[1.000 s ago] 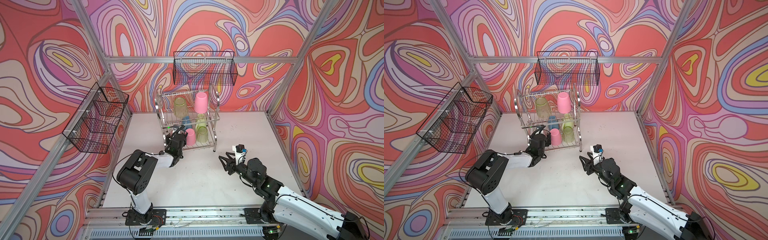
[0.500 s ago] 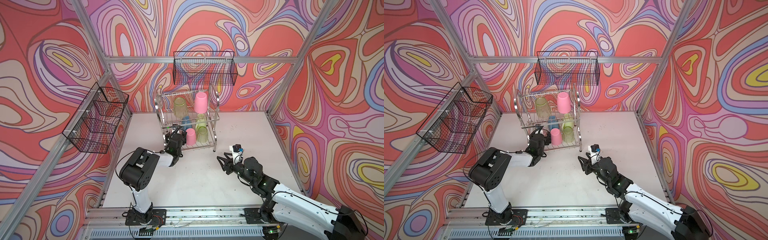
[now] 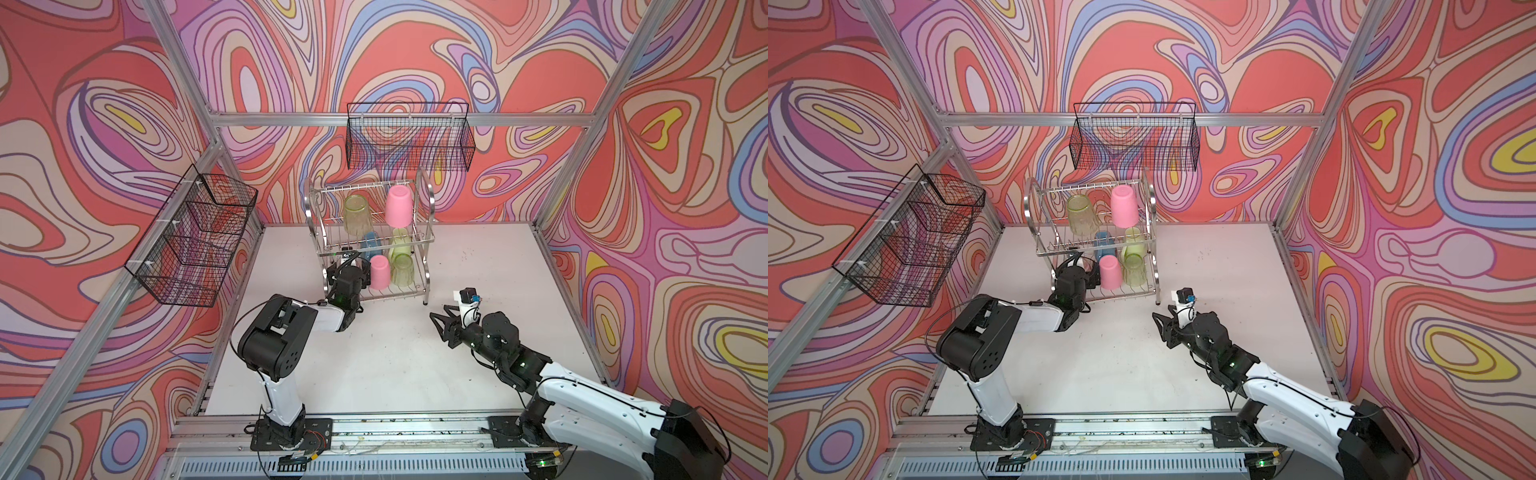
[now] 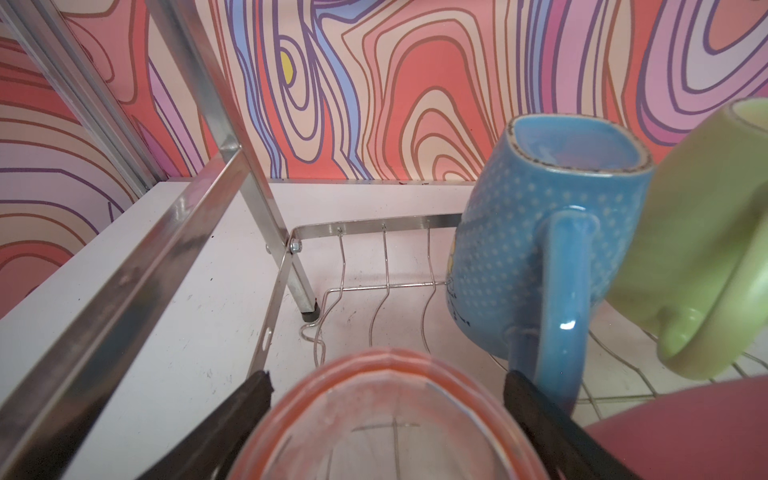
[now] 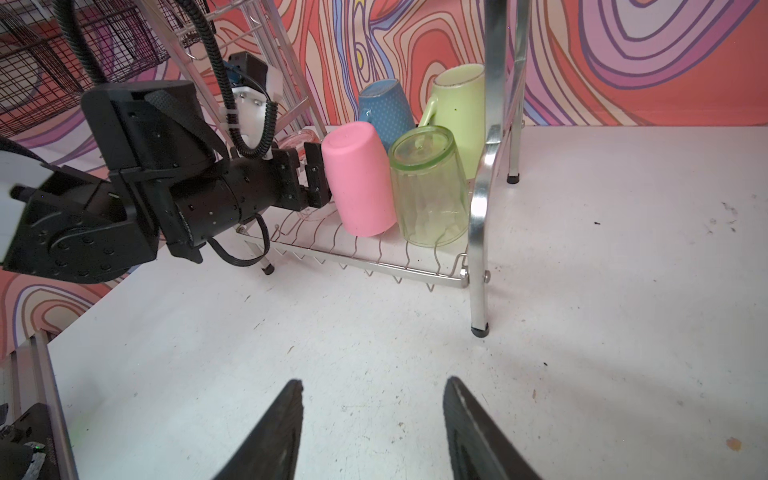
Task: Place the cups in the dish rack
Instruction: 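Lower the clear cup into the lower rack tier with the left gripper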
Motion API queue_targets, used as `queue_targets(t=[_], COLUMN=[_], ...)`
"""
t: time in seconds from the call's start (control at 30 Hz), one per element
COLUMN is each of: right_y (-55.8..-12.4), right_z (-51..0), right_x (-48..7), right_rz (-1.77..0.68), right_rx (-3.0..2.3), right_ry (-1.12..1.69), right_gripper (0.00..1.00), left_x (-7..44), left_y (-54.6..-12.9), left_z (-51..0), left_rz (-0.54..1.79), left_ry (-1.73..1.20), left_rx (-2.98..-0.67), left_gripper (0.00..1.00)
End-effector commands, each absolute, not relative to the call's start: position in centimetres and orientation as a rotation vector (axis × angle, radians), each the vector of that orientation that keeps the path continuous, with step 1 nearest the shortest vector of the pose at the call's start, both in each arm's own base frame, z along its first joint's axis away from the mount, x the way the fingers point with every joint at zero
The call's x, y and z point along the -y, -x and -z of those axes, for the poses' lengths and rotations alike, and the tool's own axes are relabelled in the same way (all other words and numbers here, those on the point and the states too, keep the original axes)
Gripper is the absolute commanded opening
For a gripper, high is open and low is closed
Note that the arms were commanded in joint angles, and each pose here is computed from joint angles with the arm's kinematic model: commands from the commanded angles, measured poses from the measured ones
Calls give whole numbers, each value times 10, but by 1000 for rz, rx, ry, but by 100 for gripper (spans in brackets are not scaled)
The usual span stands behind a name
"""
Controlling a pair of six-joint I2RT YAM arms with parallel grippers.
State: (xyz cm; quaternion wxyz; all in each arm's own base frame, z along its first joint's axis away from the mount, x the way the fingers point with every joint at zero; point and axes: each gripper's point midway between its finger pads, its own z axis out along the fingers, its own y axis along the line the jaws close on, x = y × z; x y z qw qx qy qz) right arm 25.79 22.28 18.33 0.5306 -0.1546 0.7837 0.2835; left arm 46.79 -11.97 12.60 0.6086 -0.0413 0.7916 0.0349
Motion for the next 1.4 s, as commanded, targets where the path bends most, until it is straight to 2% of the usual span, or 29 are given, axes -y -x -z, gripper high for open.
queue_targets(t=[0.0,0.4,0.83,0.93,1.03,1.37], right_y=[-261,-260,-257,-256,-255,-252], right_z=[-201,-203,-207,-207,-207,-208], right_x=[-227,-229,-227,-226,-225,-222], right_rz=[-707,-726,-738,-738,-742,-740], right_rx=[-1826,-1818,-1807,-1806,-1804,-1797], right_ry=[360,365,358,357,357,360], right_gripper=[56,56,56,56,56,56], left_x=[106,103,98,98,96,102], left_y=[-469,-462,-454,-450,-447,-441], left_z=[-128,-136,-152,-151,-149,-159], left_rz=[-114,-144,-139,-130,-129,-86], left_ry=[141,154,178,175,178,164], left_rx=[-1809,-1798,-1760,-1753,-1749,-1718], left_gripper=[92,93,99,90,87,85])
